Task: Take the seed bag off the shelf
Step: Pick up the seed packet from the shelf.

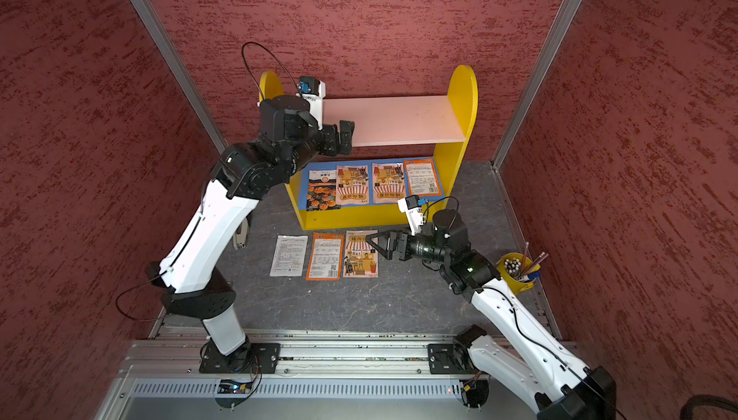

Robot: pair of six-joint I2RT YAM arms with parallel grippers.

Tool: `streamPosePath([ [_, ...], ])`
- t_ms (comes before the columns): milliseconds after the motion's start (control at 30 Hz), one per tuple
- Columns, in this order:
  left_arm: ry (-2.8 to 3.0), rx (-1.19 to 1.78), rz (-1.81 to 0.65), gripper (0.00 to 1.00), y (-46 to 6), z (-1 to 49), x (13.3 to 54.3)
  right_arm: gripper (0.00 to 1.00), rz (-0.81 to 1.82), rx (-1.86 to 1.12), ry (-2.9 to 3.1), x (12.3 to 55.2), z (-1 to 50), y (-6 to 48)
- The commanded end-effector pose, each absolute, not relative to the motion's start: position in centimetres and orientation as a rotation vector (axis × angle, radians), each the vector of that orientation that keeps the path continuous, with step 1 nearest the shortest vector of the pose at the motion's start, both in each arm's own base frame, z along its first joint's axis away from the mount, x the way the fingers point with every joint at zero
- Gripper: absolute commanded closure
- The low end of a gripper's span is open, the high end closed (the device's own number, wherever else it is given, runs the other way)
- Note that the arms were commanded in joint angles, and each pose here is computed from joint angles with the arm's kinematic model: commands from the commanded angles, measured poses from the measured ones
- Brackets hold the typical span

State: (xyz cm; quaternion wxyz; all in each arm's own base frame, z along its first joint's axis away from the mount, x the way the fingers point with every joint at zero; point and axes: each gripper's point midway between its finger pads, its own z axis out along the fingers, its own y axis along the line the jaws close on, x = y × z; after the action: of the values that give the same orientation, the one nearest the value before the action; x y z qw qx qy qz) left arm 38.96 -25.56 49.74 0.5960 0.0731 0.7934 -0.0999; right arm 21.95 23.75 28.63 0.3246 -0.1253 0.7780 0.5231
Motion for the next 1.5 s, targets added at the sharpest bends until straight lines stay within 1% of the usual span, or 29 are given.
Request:
streamPosePath([
  [0,1.831,0.098,-0.051,0.0,-22.9,49.7,40.2,0.02,1.326,-0.333,2.006,22.0,30.1,23.3],
  [200,1.864,0.014,-0.026,0.0,-20.7,48.4,42.6,0.02,1.312,-0.325,2.002,21.9,30.1,23.0],
  [400,1.885,0.009,-0.016,0.0,-19.7,47.4,44.3,0.02,1.299,-0.318,2.008,21.8,29.8,22.8],
  [767,1.973,-0.012,-0.02,0.0,-18.6,44.6,46.0,0.02,1.287,-0.305,2.021,21.7,29.3,22.6],
  [933,2.025,0.015,-0.046,0.0,-19.3,43.3,45.7,0.02,1.278,-0.299,2.026,21.8,29.2,22.5],
  [1167,2.091,0.034,-0.075,0.0,-20.3,42.1,44.1,0.02,1.277,-0.299,2.026,21.9,29.2,22.5],
  [1467,2.136,0.035,-0.118,0.0,-21.6,41.7,41.8,0.02,1.28,-0.298,2.023,21.8,29.3,22.5],
])
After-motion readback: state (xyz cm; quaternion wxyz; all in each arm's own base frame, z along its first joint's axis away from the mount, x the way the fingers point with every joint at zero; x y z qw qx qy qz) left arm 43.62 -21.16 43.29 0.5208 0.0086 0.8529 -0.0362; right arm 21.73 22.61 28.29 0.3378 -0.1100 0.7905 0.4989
